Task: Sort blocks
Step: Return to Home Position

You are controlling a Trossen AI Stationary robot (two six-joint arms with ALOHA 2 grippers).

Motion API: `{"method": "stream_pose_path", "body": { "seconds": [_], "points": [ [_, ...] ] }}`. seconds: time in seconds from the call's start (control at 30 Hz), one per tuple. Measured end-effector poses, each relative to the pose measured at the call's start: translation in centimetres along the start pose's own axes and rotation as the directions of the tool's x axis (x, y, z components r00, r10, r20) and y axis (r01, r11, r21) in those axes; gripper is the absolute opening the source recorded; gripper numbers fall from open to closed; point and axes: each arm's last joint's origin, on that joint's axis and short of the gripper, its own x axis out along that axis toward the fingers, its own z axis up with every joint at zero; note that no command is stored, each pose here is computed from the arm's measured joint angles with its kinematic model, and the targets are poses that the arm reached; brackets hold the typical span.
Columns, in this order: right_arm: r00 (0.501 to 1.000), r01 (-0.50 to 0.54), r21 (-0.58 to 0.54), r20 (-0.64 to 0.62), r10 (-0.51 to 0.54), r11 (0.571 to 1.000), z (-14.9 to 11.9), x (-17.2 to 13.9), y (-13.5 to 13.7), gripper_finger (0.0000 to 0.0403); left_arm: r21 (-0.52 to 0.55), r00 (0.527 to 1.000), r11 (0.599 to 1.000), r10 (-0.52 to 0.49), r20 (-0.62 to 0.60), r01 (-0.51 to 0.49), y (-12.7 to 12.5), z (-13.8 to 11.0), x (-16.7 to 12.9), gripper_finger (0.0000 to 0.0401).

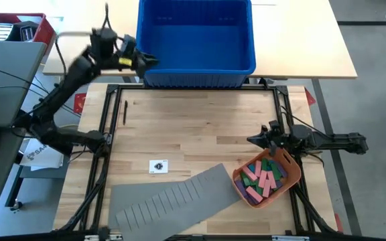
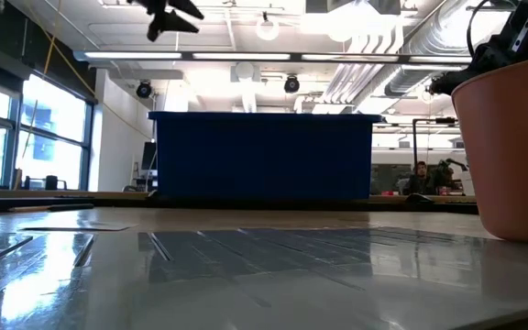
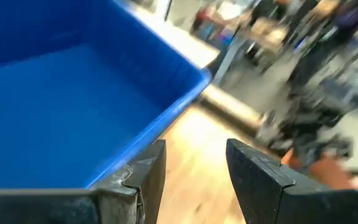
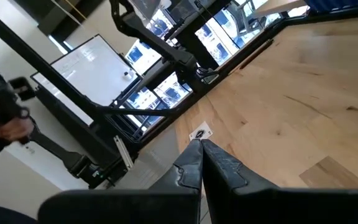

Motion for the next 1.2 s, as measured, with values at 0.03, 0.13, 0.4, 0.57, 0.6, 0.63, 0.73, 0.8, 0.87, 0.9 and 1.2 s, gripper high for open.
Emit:
{"method": "stream_pose_path", "body": {
  "seconds": [0.03, 0.13, 0.4, 0.57, 0.6, 0.63, 0.73, 0.8, 0.87, 0.9, 1.2],
  "points": [
    [1.0, 0.0, -0.002, 0.0, 0.0, 1.0, 0.0, 0.0, 0.0, 0.0, -0.013, 0.999, 1.0, -0.026, 0.039, 0.026, -0.4, -0.6, 0.4, 0.0159],
    [1.0, 0.0, 0.0, 0.0, 0.0, 1.0, 0.0, 0.0, 0.0, 0.0, -0.082, 0.981, 0.987, -0.125, 0.148, 0.138, -1.8, -2.8, 1.6, 0.0148],
    [1.0, 0.0, -0.002, 0.0, 0.0, 1.0, 0.0, 0.0, 0.0, 0.0, -0.18, 0.926, 0.943, -0.215, 0.31, 0.279, -7.3, -6.9, 2.5, 0.0107],
    [1.0, 0.0, -0.001, 0.0, 0.0, 1.0, 0.0, 0.0, 0.0, 0.0, -0.137, 0.919, 0.933, -0.289, 0.269, 0.333, -9.3, -7.7, 2.8, 0.0092],
    [1.0, 0.0, 0.0, 0.0, 0.0, 1.0, 0.0, 0.0, 0.0, 0.0, -0.117, 0.917, 0.934, -0.297, 0.266, 0.337, -9.4, -7.8, 2.7, 0.0091],
    [1.0, 0.0, 0.0, 0.0, 0.0, 1.0, 0.0, 0.0, 0.0, 0.0, -0.101, 0.915, 0.936, -0.302, 0.267, 0.339, -9.5, -7.7, 2.7, 0.009],
    [1.0, 0.0, -0.001, 0.0, 0.0, 1.0, 0.0, 0.0, 0.0, 0.0, -0.035, 0.901, 0.941, -0.311, 0.302, 0.336, -9.4, -7.3, 2.1, 0.009],
    [1.0, 0.0, 0.0, 0.0, 0.0, 1.0, 0.0, 0.0, 0.0, 0.0, 0.0, 0.886, 0.939, -0.325, 0.33, 0.344, -9.5, -7.0, 1.5, 0.009],
    [1.0, 0.0, -0.002, 0.0, 0.0, 1.0, 0.0, 0.0, 0.0, 0.0, 0.018, 0.877, 0.937, -0.333, 0.345, 0.349, -9.6, -6.9, 0.9, 0.009],
    [1.0, 0.0, -0.002, 0.0, 0.0, 1.0, 0.0, 0.0, 0.0, 0.0, 0.029, 0.873, 0.937, -0.336, 0.354, 0.349, -9.6, -6.8, 0.6, 0.009],
    [1.0, 0.0, -0.002, 0.0, 0.0, 1.0, 0.0, 0.0, 0.0, 0.0, 0.157, 0.766, 0.932, -0.358, 0.533, 0.327, -10.2, -10.3, -2.2, 0.009]
  ]
}}
